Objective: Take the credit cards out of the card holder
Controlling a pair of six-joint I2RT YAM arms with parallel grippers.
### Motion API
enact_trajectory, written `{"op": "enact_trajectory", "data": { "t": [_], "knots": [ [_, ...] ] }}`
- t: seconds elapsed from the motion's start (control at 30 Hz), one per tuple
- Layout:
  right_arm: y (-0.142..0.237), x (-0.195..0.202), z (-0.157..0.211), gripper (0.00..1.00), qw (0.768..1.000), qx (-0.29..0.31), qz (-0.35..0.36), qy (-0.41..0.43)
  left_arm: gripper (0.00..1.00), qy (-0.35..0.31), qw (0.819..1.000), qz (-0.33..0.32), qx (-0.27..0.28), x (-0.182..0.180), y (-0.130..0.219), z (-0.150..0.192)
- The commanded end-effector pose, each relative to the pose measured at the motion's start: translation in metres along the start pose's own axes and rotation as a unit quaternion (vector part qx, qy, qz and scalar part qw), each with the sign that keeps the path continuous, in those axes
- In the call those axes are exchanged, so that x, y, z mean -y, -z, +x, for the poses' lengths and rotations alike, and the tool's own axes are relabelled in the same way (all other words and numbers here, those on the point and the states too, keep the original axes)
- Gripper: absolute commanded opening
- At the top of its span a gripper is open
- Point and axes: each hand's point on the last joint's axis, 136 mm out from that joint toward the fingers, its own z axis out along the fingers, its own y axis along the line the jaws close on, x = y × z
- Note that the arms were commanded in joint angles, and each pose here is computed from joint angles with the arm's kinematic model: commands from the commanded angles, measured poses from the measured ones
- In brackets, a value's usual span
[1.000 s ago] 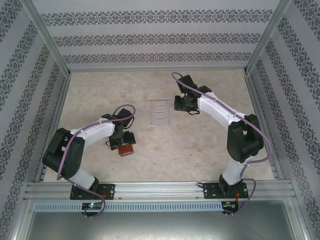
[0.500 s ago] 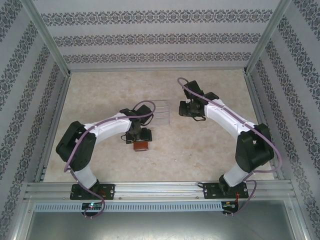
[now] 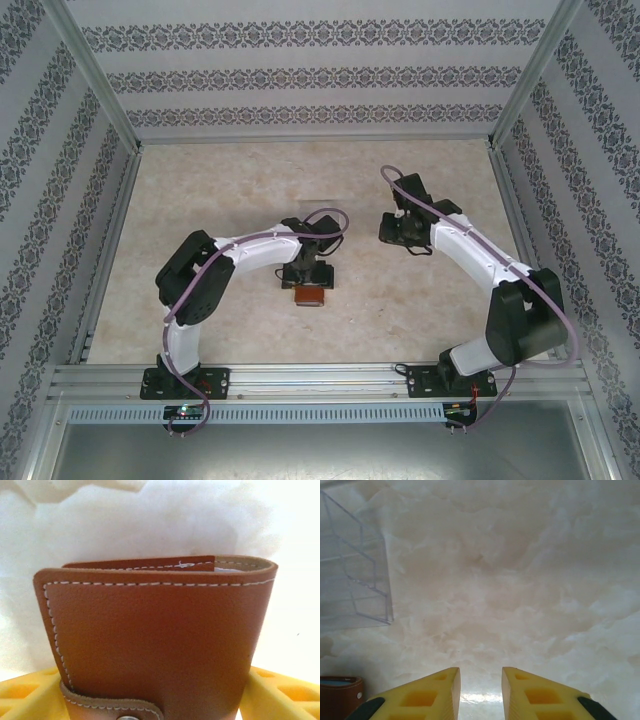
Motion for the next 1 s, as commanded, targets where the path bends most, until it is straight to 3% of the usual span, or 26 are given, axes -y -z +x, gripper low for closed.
{"op": "enact_trajectory", "data": {
  "t": [0.0, 0.33, 0.7, 0.97],
  "knots": [
    [0.003, 0.002, 0.003, 0.29, 1.0, 0.004, -0.013, 0.002, 0.81, 0.001, 1.0, -0.017, -0.016, 0.0, 0.005, 0.008],
    [0.005, -0.002, 0.013, 0.29, 0.999, -0.004, -0.035, -0.004, 0.85, -0.007, 1.0, -0.023, 0.003, -0.003, 0.03, 0.006],
    [0.008, -0.017, 0.021, 0.29, 0.998, -0.012, -0.058, 0.0, 0.58, -0.013, 1.0, -0.015, 0.004, -0.002, 0.042, 0.009],
    [0.01, -0.022, 0.024, 0.29, 0.998, -0.011, -0.065, -0.002, 0.46, -0.022, 0.999, -0.026, -0.006, -0.002, 0.031, 0.007]
  ]
}}
